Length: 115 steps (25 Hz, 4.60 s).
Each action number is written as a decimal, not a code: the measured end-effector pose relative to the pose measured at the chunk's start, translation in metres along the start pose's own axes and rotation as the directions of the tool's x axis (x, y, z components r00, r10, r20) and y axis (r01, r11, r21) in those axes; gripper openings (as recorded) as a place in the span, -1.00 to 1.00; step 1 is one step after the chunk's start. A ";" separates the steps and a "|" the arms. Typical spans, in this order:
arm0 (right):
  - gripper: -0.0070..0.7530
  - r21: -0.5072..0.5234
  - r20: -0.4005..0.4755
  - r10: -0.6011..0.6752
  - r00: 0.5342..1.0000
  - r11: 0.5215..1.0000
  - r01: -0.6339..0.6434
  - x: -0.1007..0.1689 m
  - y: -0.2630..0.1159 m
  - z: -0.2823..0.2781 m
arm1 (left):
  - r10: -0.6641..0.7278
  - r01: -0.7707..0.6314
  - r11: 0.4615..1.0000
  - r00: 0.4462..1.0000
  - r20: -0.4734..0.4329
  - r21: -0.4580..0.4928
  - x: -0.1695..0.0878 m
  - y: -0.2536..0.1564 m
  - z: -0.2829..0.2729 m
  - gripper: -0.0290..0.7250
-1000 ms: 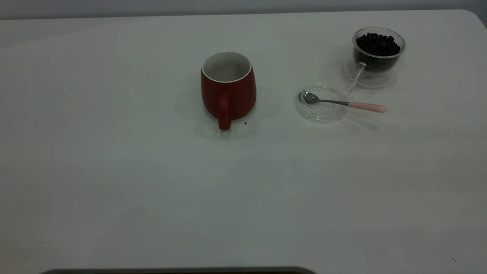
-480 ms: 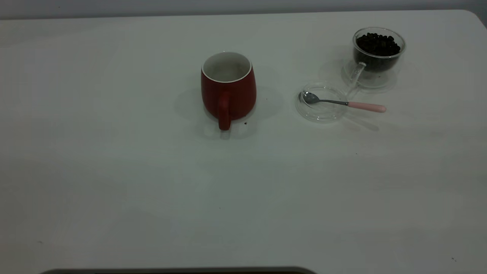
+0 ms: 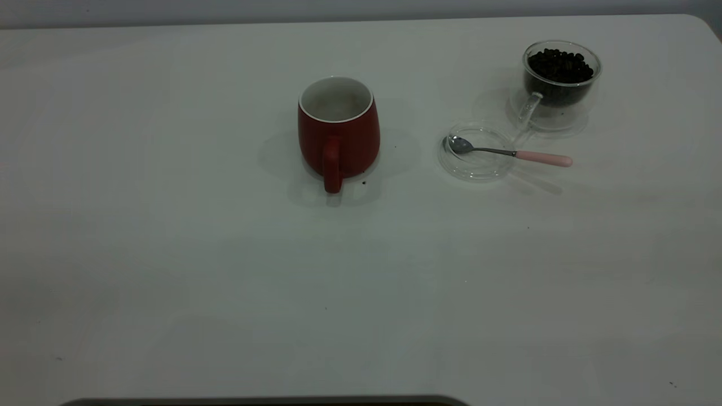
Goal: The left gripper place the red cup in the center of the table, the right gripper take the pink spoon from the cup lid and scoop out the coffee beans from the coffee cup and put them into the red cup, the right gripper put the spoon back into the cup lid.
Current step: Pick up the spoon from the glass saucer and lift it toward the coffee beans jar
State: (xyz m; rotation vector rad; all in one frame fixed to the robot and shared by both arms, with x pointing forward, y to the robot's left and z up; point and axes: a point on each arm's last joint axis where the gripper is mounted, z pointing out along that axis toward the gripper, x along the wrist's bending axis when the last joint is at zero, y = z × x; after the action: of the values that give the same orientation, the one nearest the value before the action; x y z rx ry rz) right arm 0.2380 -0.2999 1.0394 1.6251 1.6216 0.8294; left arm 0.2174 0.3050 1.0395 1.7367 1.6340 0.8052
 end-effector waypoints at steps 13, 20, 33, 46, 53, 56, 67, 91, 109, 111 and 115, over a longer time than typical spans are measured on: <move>0.57 0.000 0.000 0.000 1.000 1.000 0.000 0.000 0.000 0.000 | 0.015 -0.015 1.000 1.000 0.025 0.009 -0.003 -0.003 0.008 0.59; 0.57 0.000 0.000 0.000 1.000 1.000 0.000 0.000 0.000 0.000 | 0.015 -0.015 1.000 1.000 0.025 0.009 -0.003 -0.003 0.008 0.59; 0.57 0.000 0.010 -0.004 1.000 1.000 0.004 -0.001 0.000 0.000 | 0.018 -0.018 1.000 1.000 0.025 0.009 -0.003 -0.003 0.008 0.59; 0.66 0.024 0.029 -0.011 1.000 1.000 0.011 -0.003 0.019 -0.003 | 0.018 -0.018 1.000 1.000 0.025 0.009 -0.003 -0.003 0.008 0.59; 0.82 0.128 -0.094 0.024 0.995 0.992 -0.012 0.006 0.118 0.038 | 0.018 -0.018 1.000 1.000 0.025 0.009 -0.003 -0.003 0.008 0.59; 0.82 0.229 -0.144 0.073 0.987 0.973 -0.038 0.011 0.154 0.078 | 0.018 -0.018 1.000 1.000 0.025 0.009 -0.003 -0.003 0.008 0.59; 0.82 0.596 -0.236 0.314 0.920 0.794 -0.118 0.027 0.168 0.250 | 0.015 -0.016 1.000 1.000 0.025 0.009 -0.003 -0.003 0.008 0.59; 0.82 0.620 -0.099 0.726 0.681 0.580 -0.528 0.012 0.035 0.366 | 0.016 -0.017 1.000 1.000 0.025 0.009 -0.003 -0.003 0.008 0.59; 0.81 0.711 -0.092 0.795 0.600 0.474 -0.519 0.025 -0.042 0.425 | 0.018 -0.019 1.000 1.000 0.025 0.009 -0.003 -0.003 0.008 0.59; 0.81 0.718 -0.113 0.794 0.597 0.481 -0.503 0.030 -0.043 0.432 | 0.018 -0.019 1.000 1.000 0.025 0.009 -0.003 -0.003 0.008 0.59; 0.79 0.723 -0.147 0.783 0.605 0.502 -0.475 0.041 -0.042 0.443 | 0.018 -0.019 1.000 1.000 0.025 0.009 -0.003 -0.003 0.008 0.59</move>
State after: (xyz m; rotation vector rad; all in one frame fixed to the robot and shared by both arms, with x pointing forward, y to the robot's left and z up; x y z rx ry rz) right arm 0.5816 -0.2736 0.7547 2.8387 1.6810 1.2118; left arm 0.2220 0.3023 1.0321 1.7640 1.6099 0.7825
